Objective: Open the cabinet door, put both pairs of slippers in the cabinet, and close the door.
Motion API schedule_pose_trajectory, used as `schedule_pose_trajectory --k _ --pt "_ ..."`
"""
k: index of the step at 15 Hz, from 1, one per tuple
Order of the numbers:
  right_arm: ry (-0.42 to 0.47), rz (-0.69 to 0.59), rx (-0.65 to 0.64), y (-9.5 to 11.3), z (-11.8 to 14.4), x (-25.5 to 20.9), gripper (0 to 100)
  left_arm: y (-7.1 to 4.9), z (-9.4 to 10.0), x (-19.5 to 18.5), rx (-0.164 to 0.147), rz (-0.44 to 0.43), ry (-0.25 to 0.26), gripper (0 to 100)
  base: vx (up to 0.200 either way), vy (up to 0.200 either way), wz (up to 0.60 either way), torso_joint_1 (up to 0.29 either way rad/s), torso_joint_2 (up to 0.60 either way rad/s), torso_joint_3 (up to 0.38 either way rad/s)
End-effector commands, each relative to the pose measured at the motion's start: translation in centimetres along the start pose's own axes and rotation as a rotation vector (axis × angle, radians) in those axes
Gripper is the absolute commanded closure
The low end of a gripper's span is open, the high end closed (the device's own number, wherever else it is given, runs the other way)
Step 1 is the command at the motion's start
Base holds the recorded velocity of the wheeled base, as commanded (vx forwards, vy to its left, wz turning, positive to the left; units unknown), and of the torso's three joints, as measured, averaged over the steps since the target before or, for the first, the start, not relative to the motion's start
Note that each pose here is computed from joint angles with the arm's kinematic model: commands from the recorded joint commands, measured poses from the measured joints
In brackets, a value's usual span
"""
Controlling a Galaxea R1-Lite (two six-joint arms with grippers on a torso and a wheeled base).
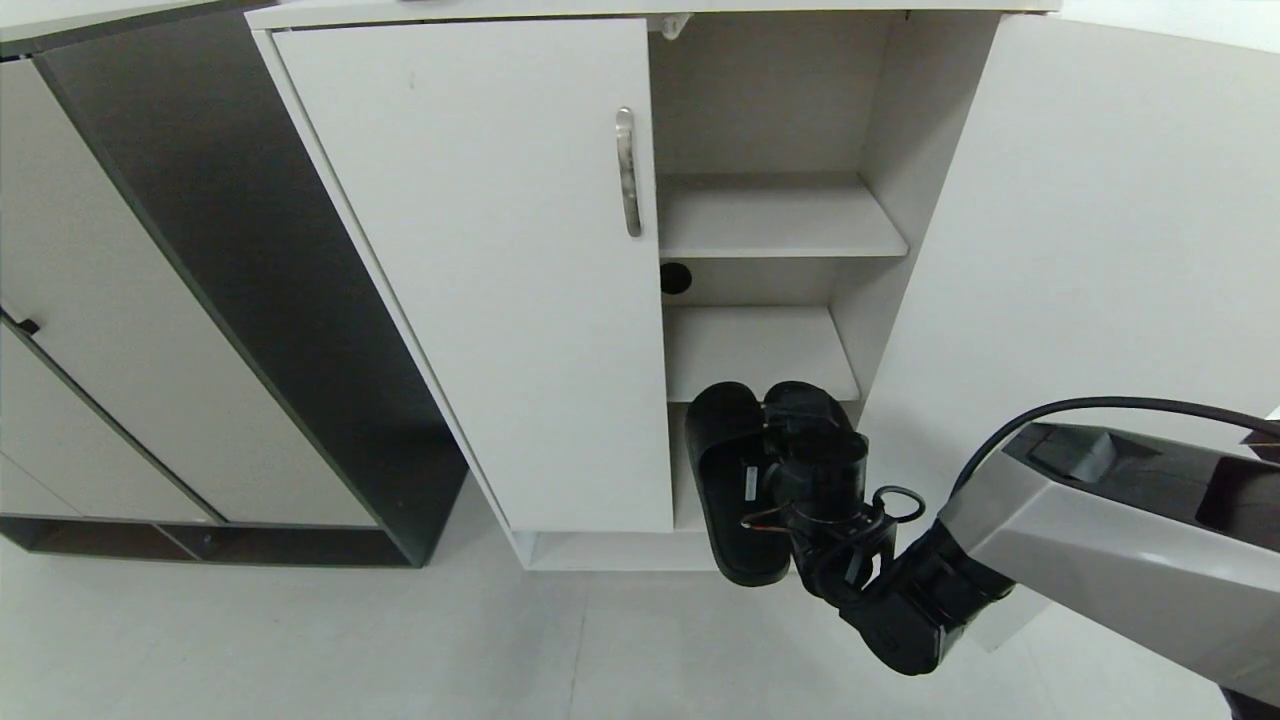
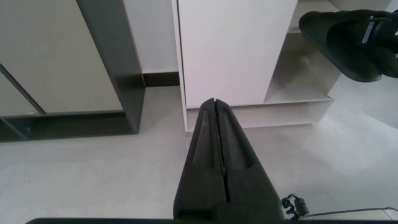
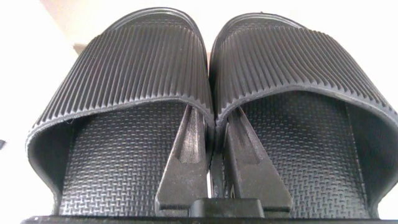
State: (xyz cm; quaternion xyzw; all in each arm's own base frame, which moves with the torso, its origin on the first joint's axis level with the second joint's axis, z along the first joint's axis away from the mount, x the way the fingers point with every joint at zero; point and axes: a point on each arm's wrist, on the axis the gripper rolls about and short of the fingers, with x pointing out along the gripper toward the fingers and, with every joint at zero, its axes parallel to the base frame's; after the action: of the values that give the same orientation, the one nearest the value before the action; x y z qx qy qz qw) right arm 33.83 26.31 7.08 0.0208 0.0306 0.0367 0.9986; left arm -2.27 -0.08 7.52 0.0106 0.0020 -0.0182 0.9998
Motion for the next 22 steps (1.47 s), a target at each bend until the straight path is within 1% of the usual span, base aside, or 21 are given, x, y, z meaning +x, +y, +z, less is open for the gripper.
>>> schedule_pose_trajectory --k 1,4,6,9,14,17,20,22 --pt "0.001 -0.001 -0.002 0.0 0.0 0.0 100 0.0 0.0 0.0 0.000 0.001 0.000 100 0.200 0.000 0.00 -0.007 0.00 0.002" --pt "0.000 -0.005 -0.003 -0.1 0.0 0.1 100 0.0 0.0 0.0 0.000 0.000 0.002 100 0.200 0.000 0.00 0.002 0.00 -0.001" --pt "-0.014 -0.013 0.005 0.0 -0.1 1.1 100 0.0 0.0 0.0 -0.001 0.000 0.000 100 0.200 0.000 0.00 0.005 0.00 -0.002" --pt "-0.011 -0.014 0.007 0.0 -0.1 1.3 100 0.0 0.0 0.0 -0.001 0.001 0.000 100 0.000 0.000 0.00 0.000 0.00 0.000" --pt "-0.032 -0.055 0.022 -0.5 -0.1 3.8 100 0.0 0.0 0.0 -0.004 0.003 0.000 100 0.000 0.000 0.00 0.000 0.00 0.000" --pt "-0.039 -0.074 0.026 -0.8 0.6 5.1 100 0.0 0.0 0.0 -0.004 0.003 0.000 100 0.000 0.000 0.00 0.000 0.00 0.000" --pt "-0.035 -0.073 0.025 -0.7 0.7 5.2 100 0.0 0.0 0.0 -0.003 0.004 0.000 100 0.000 0.000 0.00 0.000 0.00 0.000" --pt "-0.026 -0.077 0.019 -0.8 0.1 5.4 100 0.0 0.0 0.0 -0.003 0.004 0.000 100 0.200 0.000 0.00 -0.005 0.00 0.002"
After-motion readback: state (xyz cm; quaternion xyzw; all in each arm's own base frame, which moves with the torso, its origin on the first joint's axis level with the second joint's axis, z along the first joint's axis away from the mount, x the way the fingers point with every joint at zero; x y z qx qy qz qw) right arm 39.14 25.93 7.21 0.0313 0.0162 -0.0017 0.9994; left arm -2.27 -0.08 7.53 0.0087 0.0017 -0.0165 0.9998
